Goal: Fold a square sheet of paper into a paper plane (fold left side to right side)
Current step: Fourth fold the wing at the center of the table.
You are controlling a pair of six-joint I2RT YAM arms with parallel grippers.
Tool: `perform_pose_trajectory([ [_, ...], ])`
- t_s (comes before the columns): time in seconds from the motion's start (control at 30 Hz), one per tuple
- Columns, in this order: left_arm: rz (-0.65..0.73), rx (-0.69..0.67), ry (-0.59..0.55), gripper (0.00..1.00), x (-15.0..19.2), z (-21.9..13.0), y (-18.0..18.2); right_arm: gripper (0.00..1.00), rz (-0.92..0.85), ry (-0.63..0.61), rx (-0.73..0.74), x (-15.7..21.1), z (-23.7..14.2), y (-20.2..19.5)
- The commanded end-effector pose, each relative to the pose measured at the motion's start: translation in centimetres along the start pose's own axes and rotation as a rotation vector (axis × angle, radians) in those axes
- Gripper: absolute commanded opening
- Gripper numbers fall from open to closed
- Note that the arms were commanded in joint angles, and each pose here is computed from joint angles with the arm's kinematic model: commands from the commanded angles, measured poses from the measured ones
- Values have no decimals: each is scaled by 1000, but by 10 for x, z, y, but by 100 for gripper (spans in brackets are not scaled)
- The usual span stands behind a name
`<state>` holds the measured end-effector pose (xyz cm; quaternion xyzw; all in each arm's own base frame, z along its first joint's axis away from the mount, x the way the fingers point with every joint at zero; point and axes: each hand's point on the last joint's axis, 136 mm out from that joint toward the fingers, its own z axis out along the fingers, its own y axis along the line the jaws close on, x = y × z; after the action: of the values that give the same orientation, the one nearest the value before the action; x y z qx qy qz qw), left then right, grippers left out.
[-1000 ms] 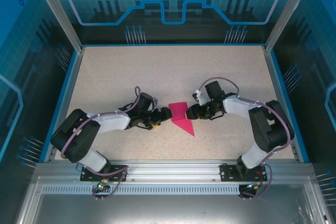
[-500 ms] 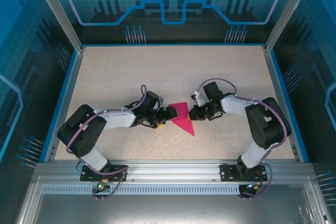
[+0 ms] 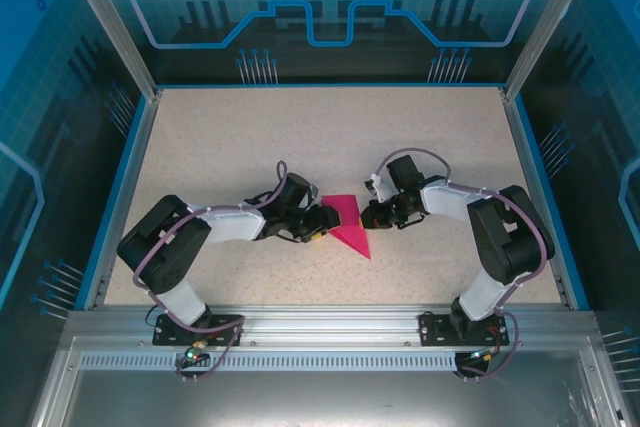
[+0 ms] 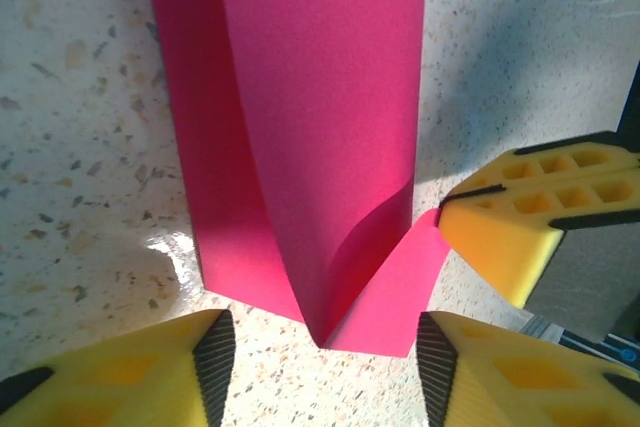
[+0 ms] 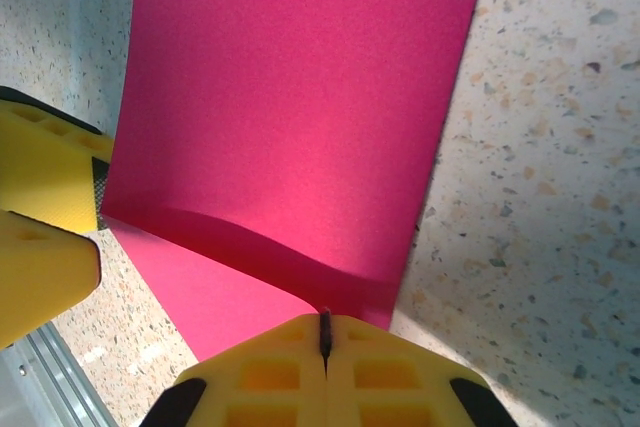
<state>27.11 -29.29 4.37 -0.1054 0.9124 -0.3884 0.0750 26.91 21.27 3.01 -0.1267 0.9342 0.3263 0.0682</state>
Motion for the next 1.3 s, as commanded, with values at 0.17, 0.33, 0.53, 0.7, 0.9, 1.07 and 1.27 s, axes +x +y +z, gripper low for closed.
perform_pose_trajectory([
  [0.17, 17, 46, 10, 38, -4, 4, -22, 20, -60, -37, 61, -6, -20, 5],
  [0.33, 24, 61, 10, 33, -6, 2, -30, 37, -109, -97, 125, -3, -48, 6],
  [0.53, 10, 80, 6, 33, -9, 0, -39, 40, -237, -136, 149, 20, -48, 30],
  [0.7, 0, 83, 10, 33, -11, 0, -45, 41, -333, -154, 207, 38, -28, 39],
  [0.9, -21, 75, 18, 31, -12, 1, -47, 47, -399, -166, 275, 42, -15, 38],
  [1.07, -40, 66, 24, 30, -13, 2, -46, 47, -426, -137, 308, 41, -4, 37],
  [1.27, -46, 59, 25, 29, -13, 2, -45, 44, -426, -127, 340, 38, 3, 33],
])
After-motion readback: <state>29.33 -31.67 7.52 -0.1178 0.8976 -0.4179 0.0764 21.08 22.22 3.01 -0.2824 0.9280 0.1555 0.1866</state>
